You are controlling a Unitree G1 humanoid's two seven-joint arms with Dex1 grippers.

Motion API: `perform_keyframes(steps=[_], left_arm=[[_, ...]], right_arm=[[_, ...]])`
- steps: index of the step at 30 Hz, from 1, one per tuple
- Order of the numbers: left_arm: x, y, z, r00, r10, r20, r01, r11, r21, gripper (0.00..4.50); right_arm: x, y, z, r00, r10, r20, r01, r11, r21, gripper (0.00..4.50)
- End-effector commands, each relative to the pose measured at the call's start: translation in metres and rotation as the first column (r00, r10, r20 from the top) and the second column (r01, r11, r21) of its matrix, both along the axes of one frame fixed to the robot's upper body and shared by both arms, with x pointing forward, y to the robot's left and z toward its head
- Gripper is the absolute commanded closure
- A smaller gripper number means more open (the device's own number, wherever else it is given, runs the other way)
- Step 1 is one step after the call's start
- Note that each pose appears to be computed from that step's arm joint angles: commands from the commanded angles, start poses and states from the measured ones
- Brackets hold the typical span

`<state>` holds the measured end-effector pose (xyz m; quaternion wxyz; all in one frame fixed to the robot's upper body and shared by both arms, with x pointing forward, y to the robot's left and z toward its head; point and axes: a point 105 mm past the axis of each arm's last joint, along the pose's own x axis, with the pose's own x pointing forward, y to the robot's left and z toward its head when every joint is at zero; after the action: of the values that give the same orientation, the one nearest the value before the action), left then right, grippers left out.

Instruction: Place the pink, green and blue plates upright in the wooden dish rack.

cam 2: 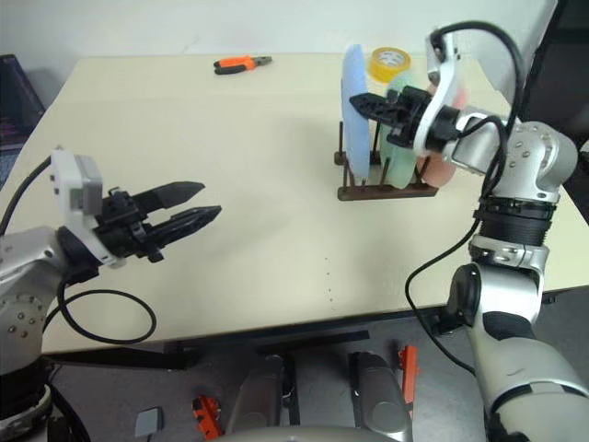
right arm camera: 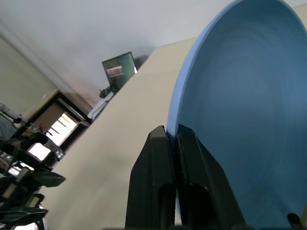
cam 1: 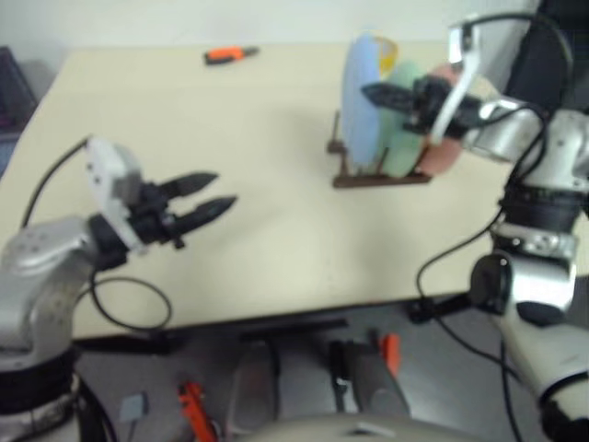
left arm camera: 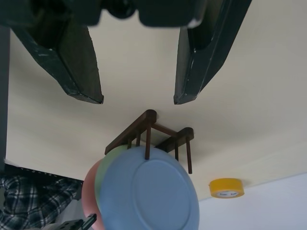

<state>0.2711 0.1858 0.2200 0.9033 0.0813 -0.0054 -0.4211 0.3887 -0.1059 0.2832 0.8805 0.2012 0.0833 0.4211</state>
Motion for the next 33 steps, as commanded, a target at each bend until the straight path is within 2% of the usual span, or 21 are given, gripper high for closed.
perform_keyframes(steps=[1, 7, 10, 12, 16, 21, 28, 33], left_arm=[[-0.005, -0.004, 0.007, 0.999, -0.014, 0.032, 0.013, 1.000, 0.022, 1.93], [-0.007, -0.002, 0.007, 1.000, 0.000, 0.024, -0.001, 1.000, 0.023, 1.93], [-0.007, -0.001, 0.007, 1.000, 0.005, 0.021, -0.006, 1.000, 0.027, 1.93], [-0.006, 0.000, 0.008, 1.000, 0.009, 0.021, -0.010, 1.000, 0.030, 1.93], [-0.005, 0.005, 0.012, 0.999, 0.014, 0.029, -0.015, 0.998, 0.053, 1.93], [-0.003, 0.022, 0.027, 0.997, 0.033, 0.066, -0.040, 0.993, 0.107, 1.93], [-0.008, 0.066, 0.073, 0.983, 0.101, 0.155, -0.120, 0.985, 0.124, 1.93], [-0.013, 0.089, 0.099, 0.975, 0.124, 0.183, -0.154, 0.975, 0.162, 1.93]], right_arm=[[0.003, -0.004, 0.021, 0.997, -0.026, 0.069, 0.024, 0.999, 0.033, 3.77], [0.000, -0.002, 0.025, 0.994, -0.005, 0.105, 0.006, 1.000, -0.003, 1.81], [-0.002, -0.007, 0.030, 0.986, -0.009, 0.167, 0.023, 0.996, -0.085, 1.81], [-0.005, -0.011, 0.033, 0.972, 0.002, 0.233, 0.044, 0.981, -0.190, 1.81], [-0.008, -0.033, 0.038, 0.934, 0.027, 0.357, 0.131, 0.902, -0.411, 1.81], [-0.034, -0.070, 0.032, 0.878, 0.216, 0.427, 0.107, 0.782, -0.614, 1.81], [-0.065, -0.149, 0.020, 0.912, 0.182, 0.368, 0.120, 0.740, -0.662, 1.81], [-0.081, -0.156, 0.034, 0.891, 0.197, 0.409, 0.124, 0.762, -0.636, 1.81]])
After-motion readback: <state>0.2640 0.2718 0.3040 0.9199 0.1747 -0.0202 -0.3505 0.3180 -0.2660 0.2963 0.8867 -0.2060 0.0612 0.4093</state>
